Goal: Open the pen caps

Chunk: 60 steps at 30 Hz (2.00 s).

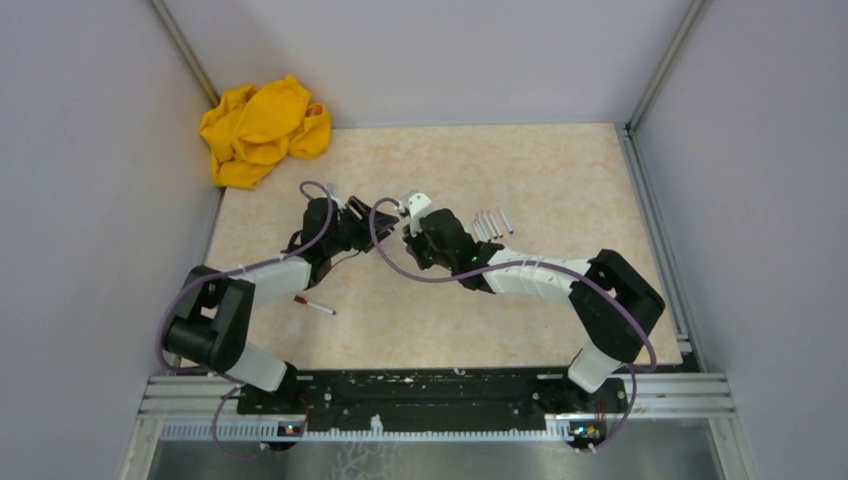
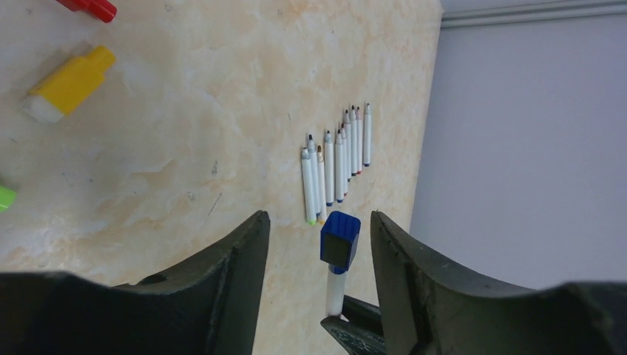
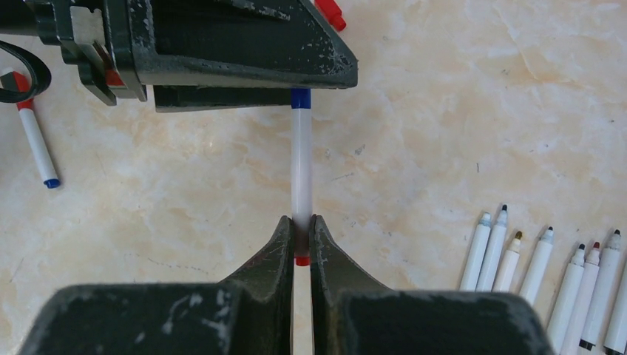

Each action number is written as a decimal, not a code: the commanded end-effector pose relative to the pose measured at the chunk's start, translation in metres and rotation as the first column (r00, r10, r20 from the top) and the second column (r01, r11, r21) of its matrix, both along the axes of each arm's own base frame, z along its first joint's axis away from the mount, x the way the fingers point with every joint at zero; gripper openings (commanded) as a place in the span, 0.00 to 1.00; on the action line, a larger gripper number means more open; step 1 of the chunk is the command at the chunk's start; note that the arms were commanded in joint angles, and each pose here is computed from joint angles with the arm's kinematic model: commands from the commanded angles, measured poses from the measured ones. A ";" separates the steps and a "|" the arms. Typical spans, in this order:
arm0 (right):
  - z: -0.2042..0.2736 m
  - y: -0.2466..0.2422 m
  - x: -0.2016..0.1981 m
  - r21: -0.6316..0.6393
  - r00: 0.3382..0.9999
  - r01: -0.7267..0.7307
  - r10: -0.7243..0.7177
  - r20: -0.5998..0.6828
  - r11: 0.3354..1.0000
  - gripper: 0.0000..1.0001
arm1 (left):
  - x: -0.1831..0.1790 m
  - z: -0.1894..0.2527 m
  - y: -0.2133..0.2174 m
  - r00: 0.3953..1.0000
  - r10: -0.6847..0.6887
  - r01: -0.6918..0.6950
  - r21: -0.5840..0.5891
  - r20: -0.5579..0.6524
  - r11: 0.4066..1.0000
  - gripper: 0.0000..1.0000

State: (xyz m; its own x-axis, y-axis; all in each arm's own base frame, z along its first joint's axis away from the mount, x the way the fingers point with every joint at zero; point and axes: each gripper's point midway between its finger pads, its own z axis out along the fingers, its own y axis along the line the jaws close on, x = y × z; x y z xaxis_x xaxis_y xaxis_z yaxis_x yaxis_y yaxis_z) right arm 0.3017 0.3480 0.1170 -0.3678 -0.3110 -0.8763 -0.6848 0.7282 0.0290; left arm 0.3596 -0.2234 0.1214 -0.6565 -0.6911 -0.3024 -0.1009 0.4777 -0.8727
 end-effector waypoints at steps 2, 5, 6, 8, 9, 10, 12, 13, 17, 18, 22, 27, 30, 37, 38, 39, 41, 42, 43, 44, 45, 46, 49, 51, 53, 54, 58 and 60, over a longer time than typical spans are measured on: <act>0.032 0.001 0.004 0.093 0.999 0.002 -0.006 0.042 0.996 0.00 | 0.010 0.020 -0.011 0.998 -0.007 0.010 -0.048 0.068 0.999 0.51; 0.031 0.000 0.004 0.095 0.999 0.004 -0.008 0.039 0.995 0.00 | 0.010 0.020 -0.013 0.998 -0.012 0.015 -0.053 0.068 0.998 0.45; 0.031 0.000 0.004 0.096 0.999 0.005 -0.008 0.038 0.995 0.00 | 0.009 0.019 -0.014 0.998 -0.013 0.016 -0.054 0.067 0.998 0.43; 0.029 -0.001 0.004 0.094 0.999 0.007 -0.010 0.034 0.996 0.00 | 0.009 0.018 -0.015 0.998 -0.015 0.019 -0.055 0.065 0.998 0.39; 0.027 -0.002 0.004 0.092 0.999 0.008 -0.011 0.032 0.996 0.00 | 0.009 0.018 -0.014 0.998 -0.015 0.019 -0.055 0.064 0.998 0.37; 0.027 -0.002 0.004 0.092 0.999 0.009 -0.012 0.031 0.996 0.00 | 0.009 0.018 -0.014 0.998 -0.014 0.018 -0.055 0.064 0.998 0.34; 0.026 -0.002 0.004 0.093 0.999 0.011 -0.014 0.030 0.996 0.00 | 0.008 0.018 -0.015 0.998 -0.018 0.022 -0.056 0.068 0.998 0.27; 0.026 -0.003 0.004 0.093 0.999 0.011 -0.014 0.029 0.996 0.00 | 0.008 0.017 -0.015 0.998 -0.021 0.024 -0.056 0.067 0.998 0.25; 0.025 -0.004 0.005 0.091 1.000 0.014 -0.016 0.027 0.996 0.00 | 0.007 0.017 -0.015 0.998 -0.022 0.026 -0.054 0.067 0.998 0.20; 0.025 -0.004 0.005 0.090 0.999 0.016 -0.018 0.027 0.996 0.00 | 0.007 0.017 -0.015 0.997 -0.023 0.026 -0.052 0.070 0.998 0.18; 0.024 -0.005 0.006 0.086 0.999 0.019 -0.021 0.025 0.996 0.00 | 0.006 0.019 -0.015 0.996 -0.031 0.035 -0.042 0.085 0.999 0.00; 0.033 0.000 0.007 0.100 0.999 -0.001 -0.003 0.037 0.995 0.09 | 0.004 0.019 -0.020 0.994 -0.061 0.065 -0.034 0.094 0.997 0.00; 0.042 0.007 0.011 0.107 0.999 -0.015 0.010 0.049 0.994 0.25 | 0.002 0.018 -0.025 0.992 -0.085 0.089 -0.038 0.094 0.995 0.00; 0.041 0.017 0.021 0.091 0.998 -0.021 0.016 0.053 0.996 0.28 | -0.004 0.017 -0.034 0.988 -0.126 0.130 -0.040 0.090 0.991 0.00; 0.042 0.018 0.022 0.092 0.998 -0.021 0.016 0.053 0.996 0.28 | -0.004 0.017 -0.035 0.988 -0.128 0.132 -0.041 0.091 0.990 0.00; 0.041 0.020 0.023 0.089 0.998 -0.021 0.017 0.053 0.996 0.28 | -0.005 0.018 -0.036 0.987 -0.131 0.135 -0.042 0.090 0.990 0.00; 0.038 0.021 0.026 0.082 0.999 -0.022 0.018 0.047 0.996 0.27 | -0.005 0.019 -0.037 0.987 -0.134 0.139 -0.046 0.092 0.989 0.00; 0.036 0.022 0.027 0.080 0.999 -0.022 0.018 0.044 0.997 0.28 | -0.006 0.020 -0.037 0.987 -0.135 0.140 -0.049 0.092 0.989 0.00; 0.035 0.022 0.028 0.078 0.999 -0.022 0.018 0.041 0.997 0.27 | -0.006 0.021 -0.037 0.987 -0.134 0.139 -0.050 0.094 0.989 0.00; 0.033 0.022 0.028 0.078 0.999 -0.020 0.017 0.038 0.997 0.28 | -0.005 0.022 -0.036 0.987 -0.131 0.137 -0.050 0.097 0.989 0.00; 0.032 0.022 0.028 0.077 0.999 -0.022 0.019 0.036 0.997 0.28 | -0.005 0.023 -0.036 0.987 -0.129 0.135 -0.050 0.100 0.990 0.00; 0.031 0.021 0.028 0.077 0.999 -0.022 0.019 0.035 0.997 0.27 | -0.005 0.024 -0.036 0.987 -0.129 0.134 -0.049 0.100 0.990 0.00; 0.028 0.019 0.028 0.072 0.999 -0.017 0.015 0.031 0.997 0.28 | -0.005 0.027 -0.035 0.987 -0.125 0.130 -0.045 0.105 0.990 0.00; 0.027 0.018 0.028 0.068 0.999 -0.015 0.013 0.031 0.998 0.28 | -0.005 0.027 -0.035 0.987 -0.123 0.129 -0.045 0.107 0.991 0.00; 0.026 0.017 0.030 0.068 1.000 -0.014 0.012 0.028 0.998 0.27 | -0.005 0.029 -0.035 0.986 -0.125 0.130 -0.047 0.109 0.990 0.00; 0.025 0.016 0.030 0.066 1.000 -0.012 0.011 0.026 0.998 0.25 | -0.005 0.030 -0.035 0.986 -0.125 0.131 -0.049 0.110 0.990 0.00; 0.021 0.017 0.031 0.064 1.000 -0.017 0.016 0.012 0.998 0.10 | -0.004 0.031 -0.034 0.987 -0.114 0.120 -0.045 0.111 0.992 0.00; 0.017 0.017 0.032 0.062 1.000 -0.017 0.017 0.002 0.998 0.02 | -0.003 0.032 -0.033 0.988 -0.109 0.115 -0.045 0.112 0.992 0.00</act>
State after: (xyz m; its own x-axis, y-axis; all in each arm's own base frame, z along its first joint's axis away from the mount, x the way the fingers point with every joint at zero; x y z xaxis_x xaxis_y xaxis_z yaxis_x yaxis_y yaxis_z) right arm 0.3222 0.3578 0.1217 -0.3829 -0.2934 -0.8760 -0.6901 0.7212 0.0601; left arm 0.3500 -0.2524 0.1269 -0.7183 -0.6268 -0.3021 -0.0216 0.4541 -0.8907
